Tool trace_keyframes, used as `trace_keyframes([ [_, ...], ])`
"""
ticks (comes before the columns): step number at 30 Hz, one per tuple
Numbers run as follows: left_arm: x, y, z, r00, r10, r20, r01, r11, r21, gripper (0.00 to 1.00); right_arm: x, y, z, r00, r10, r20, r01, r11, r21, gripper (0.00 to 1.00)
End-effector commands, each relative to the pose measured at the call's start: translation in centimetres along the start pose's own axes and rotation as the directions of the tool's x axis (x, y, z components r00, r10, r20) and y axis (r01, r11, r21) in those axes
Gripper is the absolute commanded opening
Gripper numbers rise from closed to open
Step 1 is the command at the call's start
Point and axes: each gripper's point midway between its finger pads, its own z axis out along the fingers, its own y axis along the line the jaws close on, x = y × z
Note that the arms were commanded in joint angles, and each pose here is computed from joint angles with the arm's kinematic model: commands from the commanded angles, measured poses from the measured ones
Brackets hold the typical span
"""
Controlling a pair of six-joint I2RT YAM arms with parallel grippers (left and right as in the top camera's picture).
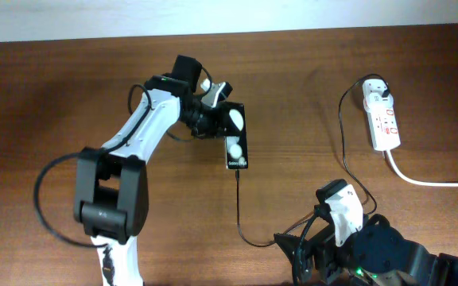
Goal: Plug charger to phone and switch on socket
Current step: 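Lower the phone flat onto the table with the left gripper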
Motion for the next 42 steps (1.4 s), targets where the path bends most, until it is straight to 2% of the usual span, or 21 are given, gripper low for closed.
trace_keyframes([
  [1,0.0,0.3,1.8,0.998,0.035,-0.045,-0.032,0.997,0.075,0.0,-0.1,0.0,0.0,1.0,0.004,0.004,-0.004,1.0,-0.001,0.99],
  [8,-0.5,1.8,2.9,0.998,0.04,-0.04,-0.038,0.998,0.048,0.0,-0.1,0.0,0.0,1.0,0.004,0.004,-0.004,1.0,-0.001,0.99],
  [16,1.9,3.2,7.9,0.987,0.005,-0.161,0.002,0.999,0.041,0.0,-0.1,0.0,0.0,1.0,0.004,0.004,-0.004,1.0,-0.001,0.99],
  [20,1.9,4.2,8.3,0.987,0.009,-0.158,-0.01,1.0,-0.006,0.0,-0.1,0.0,0.0,1.0,0.004,0.004,-0.004,1.0,-0.001,0.99],
  [24,1.7,5.9,8.2,0.989,0.009,-0.15,-0.025,0.995,-0.101,0.04,-0.1,0.0,0.0,1.0,0.004,0.004,-0.004,1.0,-0.001,0.99],
  [33,1.5,6.7,8.1,0.99,0.013,-0.143,-0.035,0.988,-0.153,0.07,-0.1,0.0,0.0,1.0,0.004,0.004,-0.004,1.0,-0.001,0.99],
  [36,1.5,6.8,8.1,0.99,0.013,-0.143,-0.035,0.987,-0.156,0.11,-0.1,0.0,0.0,1.0,0.004,0.003,-0.004,1.0,-0.002,0.99],
  [38,1.5,6.8,8.1,0.99,0.012,-0.143,-0.035,0.987,-0.156,0.18,-0.1,0.0,0.0,1.0,0.004,0.004,-0.004,1.0,-0.001,0.99],
  [40,1.5,6.8,8.1,0.99,0.012,-0.143,-0.035,0.987,-0.156,0.16,-0.1,0.0,0.0,1.0,0.004,0.004,-0.004,1.0,-0.001,0.99],
  [42,1.5,6.8,8.1,0.99,0.012,-0.143,-0.035,0.987,-0.156,0.2,-0.1,0.0,0.0,1.0,0.004,0.004,-0.004,1.0,-0.001,0.99],
])
